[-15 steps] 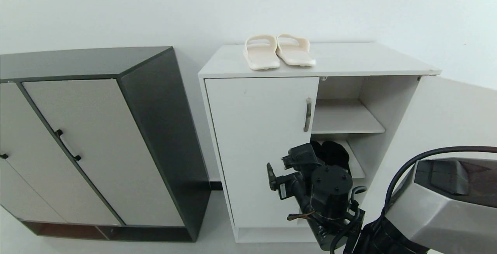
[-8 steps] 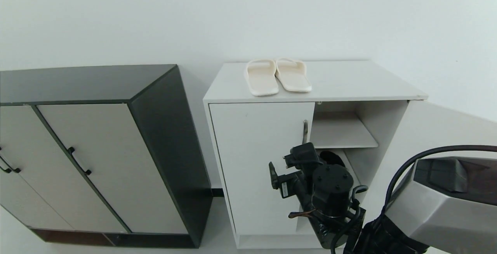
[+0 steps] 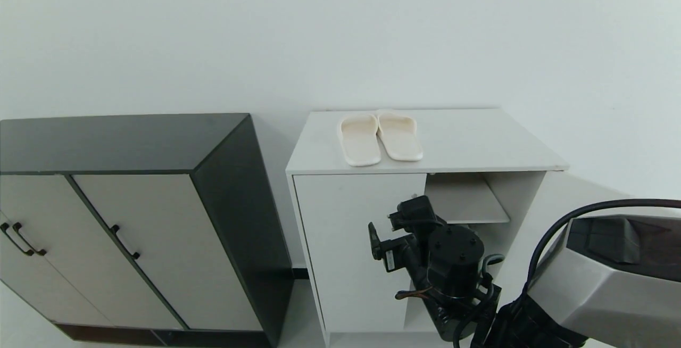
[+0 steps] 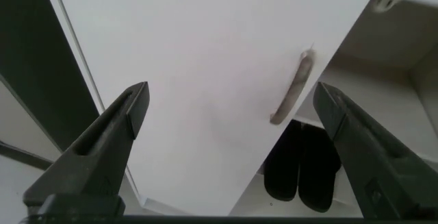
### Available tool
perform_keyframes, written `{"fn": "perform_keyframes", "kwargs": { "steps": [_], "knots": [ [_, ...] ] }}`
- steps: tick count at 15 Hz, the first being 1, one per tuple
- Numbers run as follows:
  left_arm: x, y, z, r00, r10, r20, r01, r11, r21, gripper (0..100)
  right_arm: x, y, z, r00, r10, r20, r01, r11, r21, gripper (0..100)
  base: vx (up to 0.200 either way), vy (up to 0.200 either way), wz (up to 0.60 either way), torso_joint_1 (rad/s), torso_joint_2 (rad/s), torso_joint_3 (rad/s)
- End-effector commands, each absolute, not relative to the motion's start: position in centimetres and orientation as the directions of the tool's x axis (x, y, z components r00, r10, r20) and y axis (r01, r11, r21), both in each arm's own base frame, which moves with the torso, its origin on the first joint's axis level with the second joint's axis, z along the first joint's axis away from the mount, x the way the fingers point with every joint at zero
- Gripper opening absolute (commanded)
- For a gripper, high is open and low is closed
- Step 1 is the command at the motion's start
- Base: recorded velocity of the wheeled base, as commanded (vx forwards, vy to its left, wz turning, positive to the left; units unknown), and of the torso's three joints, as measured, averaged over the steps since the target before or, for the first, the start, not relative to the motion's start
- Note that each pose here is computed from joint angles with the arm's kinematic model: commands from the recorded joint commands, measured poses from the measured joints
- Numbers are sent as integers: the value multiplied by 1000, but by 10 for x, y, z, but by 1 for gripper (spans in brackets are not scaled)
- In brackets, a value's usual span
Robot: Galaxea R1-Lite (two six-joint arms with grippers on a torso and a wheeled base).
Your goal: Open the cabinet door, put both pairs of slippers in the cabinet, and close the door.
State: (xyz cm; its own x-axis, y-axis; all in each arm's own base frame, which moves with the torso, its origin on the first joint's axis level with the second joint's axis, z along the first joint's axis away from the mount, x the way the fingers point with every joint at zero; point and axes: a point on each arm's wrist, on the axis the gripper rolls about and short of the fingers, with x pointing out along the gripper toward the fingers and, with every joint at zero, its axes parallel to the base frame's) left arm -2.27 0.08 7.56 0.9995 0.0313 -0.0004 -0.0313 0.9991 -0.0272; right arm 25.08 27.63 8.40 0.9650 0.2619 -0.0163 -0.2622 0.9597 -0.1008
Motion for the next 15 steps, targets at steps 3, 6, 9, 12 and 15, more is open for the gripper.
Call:
{"fn": "perform_keyframes", "kwargs": {
  "steps": [3,6,9,12,15],
  "knots": [
    [-23,1,76,999,32,0,-32,999,-28,0,251,276,83,965,262,-18,-263,959,-102,100,0,0,0,242,-566,-313],
    [-23,1,76,999,32,0,-32,999,-28,0,253,275,83,967,253,-15,-253,962,-101,100,0,0,0,261,-600,-331],
    [-23,1,76,999,32,0,-32,999,-28,0,256,273,85,969,247,-9,-247,962,-119,100,0,0,0,193,-443,-238],
    [-23,1,76,1000,29,0,-29,999,-28,0,259,264,101,974,225,-8,-224,963,-152,100,0,0,0,11,-20,-17],
    [-23,1,76,1000,29,0,-29,999,-28,0,256,265,126,971,234,-56,-238,967,-90,100,0,0,0,0,0,0]
  ]
}}
